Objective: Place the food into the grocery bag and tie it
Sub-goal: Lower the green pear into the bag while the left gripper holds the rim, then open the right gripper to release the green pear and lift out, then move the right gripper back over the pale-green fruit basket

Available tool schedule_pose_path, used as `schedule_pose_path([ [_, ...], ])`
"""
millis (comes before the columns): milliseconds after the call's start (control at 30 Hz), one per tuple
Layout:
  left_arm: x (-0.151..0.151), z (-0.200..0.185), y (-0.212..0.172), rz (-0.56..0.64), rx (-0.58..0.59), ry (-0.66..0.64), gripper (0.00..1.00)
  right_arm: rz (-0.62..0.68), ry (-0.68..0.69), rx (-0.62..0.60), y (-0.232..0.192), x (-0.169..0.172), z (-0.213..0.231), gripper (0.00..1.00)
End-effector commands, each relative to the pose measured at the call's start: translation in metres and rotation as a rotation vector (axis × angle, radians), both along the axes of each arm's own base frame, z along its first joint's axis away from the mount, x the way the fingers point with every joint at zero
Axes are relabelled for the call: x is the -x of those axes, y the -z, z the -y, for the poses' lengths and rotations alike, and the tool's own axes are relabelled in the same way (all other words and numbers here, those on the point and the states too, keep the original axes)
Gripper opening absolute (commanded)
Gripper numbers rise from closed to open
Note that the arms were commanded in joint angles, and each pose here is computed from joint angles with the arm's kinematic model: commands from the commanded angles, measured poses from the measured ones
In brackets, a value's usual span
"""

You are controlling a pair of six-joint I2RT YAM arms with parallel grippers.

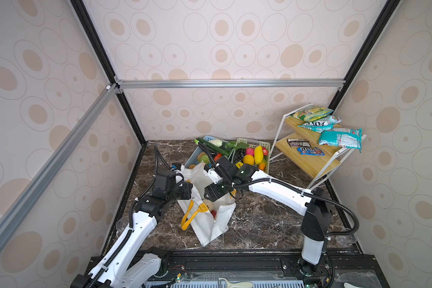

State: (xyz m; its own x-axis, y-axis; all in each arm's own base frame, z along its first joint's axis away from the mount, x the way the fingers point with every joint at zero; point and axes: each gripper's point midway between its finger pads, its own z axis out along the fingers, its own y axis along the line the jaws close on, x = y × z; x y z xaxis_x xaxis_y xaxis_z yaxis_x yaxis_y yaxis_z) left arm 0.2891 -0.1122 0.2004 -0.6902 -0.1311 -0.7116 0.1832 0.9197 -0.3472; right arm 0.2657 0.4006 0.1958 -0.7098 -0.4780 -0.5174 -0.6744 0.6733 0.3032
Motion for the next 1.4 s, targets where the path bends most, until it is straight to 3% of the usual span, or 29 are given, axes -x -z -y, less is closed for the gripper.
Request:
schedule_pose_path([
  [0, -0.002, -0.002, -0.013, 0.047, 0.011, -0.012, 0.00, 0.090, 0.051, -0.056, -0.038, -0.010, 0.013, 0.75],
  [300, -0.001, -0.002, -0.016, 0.055, 0.009, -0.011, 0.00, 0.159, 0.268, -0.083, -0.066, -0.060, 0.077, 0.80],
  [700, -0.004, 0.000, -0.019, 0.056, 0.016, -0.006, 0.00, 0.078, 0.602, -0.055, -0.028, -0.144, 0.161, 0.80],
  [1167, -0.004, -0.002, -0.014, 0.050, -0.001, -0.012, 0.00, 0.053, 0.679, 0.012, 0.015, -0.202, 0.154, 0.78],
  [1367, -0.005, -0.003, -0.015, 0.050, -0.011, -0.011, 0.00, 0.055, 0.715, 0.049, 0.026, -0.215, 0.160, 0.72],
])
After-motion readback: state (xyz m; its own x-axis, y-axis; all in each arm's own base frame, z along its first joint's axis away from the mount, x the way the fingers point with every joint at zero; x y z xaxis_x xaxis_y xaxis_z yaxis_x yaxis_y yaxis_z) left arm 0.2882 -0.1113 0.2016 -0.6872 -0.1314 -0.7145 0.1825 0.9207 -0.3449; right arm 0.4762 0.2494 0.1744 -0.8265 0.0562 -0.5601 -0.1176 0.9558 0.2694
